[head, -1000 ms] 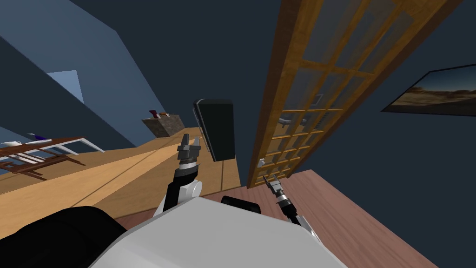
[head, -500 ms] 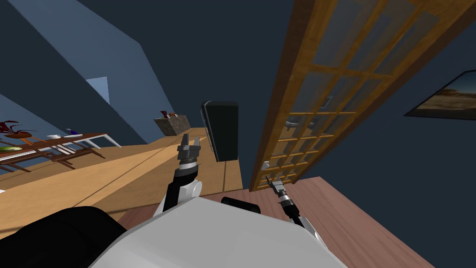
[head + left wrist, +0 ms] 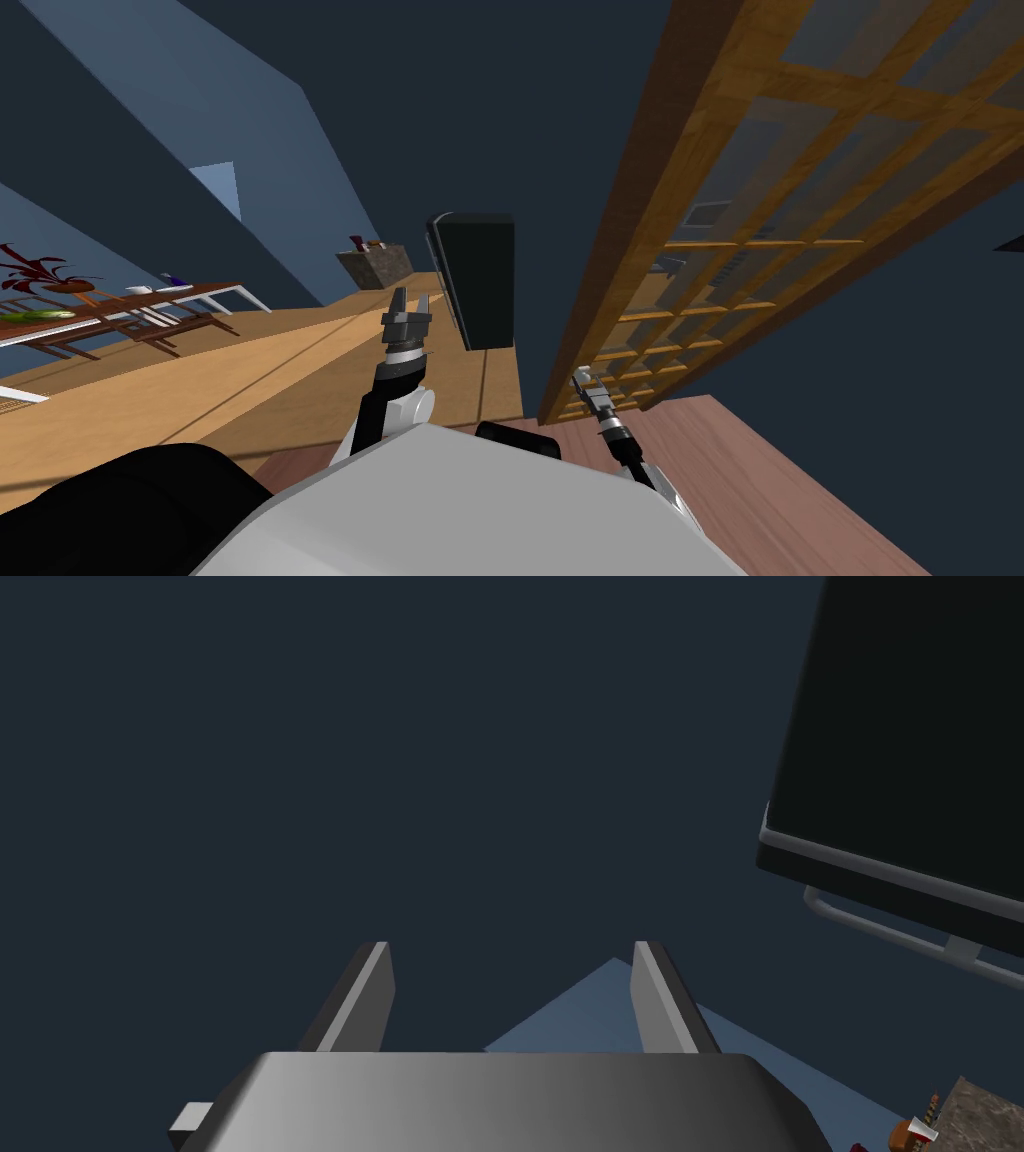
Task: Pull the door open
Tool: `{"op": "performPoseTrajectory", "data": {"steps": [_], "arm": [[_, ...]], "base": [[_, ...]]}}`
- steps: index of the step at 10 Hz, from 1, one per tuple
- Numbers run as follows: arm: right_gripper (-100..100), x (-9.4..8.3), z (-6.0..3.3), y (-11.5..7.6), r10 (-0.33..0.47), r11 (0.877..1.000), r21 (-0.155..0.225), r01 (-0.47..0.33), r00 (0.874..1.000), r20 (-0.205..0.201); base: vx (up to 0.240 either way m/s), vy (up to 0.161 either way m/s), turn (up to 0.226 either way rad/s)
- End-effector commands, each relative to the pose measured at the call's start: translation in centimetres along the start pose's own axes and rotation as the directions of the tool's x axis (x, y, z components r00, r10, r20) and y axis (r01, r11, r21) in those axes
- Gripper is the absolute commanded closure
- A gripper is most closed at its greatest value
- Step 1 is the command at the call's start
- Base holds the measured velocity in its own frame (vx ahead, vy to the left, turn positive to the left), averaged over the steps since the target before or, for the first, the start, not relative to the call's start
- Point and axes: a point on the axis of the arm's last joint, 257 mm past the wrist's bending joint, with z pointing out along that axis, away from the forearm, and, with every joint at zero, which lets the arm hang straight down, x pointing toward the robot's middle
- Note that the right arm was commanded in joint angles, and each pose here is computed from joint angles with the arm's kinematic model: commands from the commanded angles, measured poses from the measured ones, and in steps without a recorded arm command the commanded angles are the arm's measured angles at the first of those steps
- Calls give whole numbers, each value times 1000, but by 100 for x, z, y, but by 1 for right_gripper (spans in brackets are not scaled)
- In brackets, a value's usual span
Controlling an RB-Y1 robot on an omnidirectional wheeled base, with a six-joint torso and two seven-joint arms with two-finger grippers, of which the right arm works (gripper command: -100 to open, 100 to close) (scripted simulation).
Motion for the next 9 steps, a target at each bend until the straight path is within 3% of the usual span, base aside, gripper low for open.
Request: {"op": "performPoseTrajectory", "data": {"steps": [1, 6, 9], "arm": [[100, 3, -5, 0, 0, 1000, 0, 0, 1000, -1], [100, 3, -5, 0, 0, 1000, 0, 0, 1000, -1], [100, 25, -39, -68, 92, 995, 24, -92, 996, -5]], "base": [[-7, -1, -12], [-17, 1, 0], [-103, -17, 63]]}}
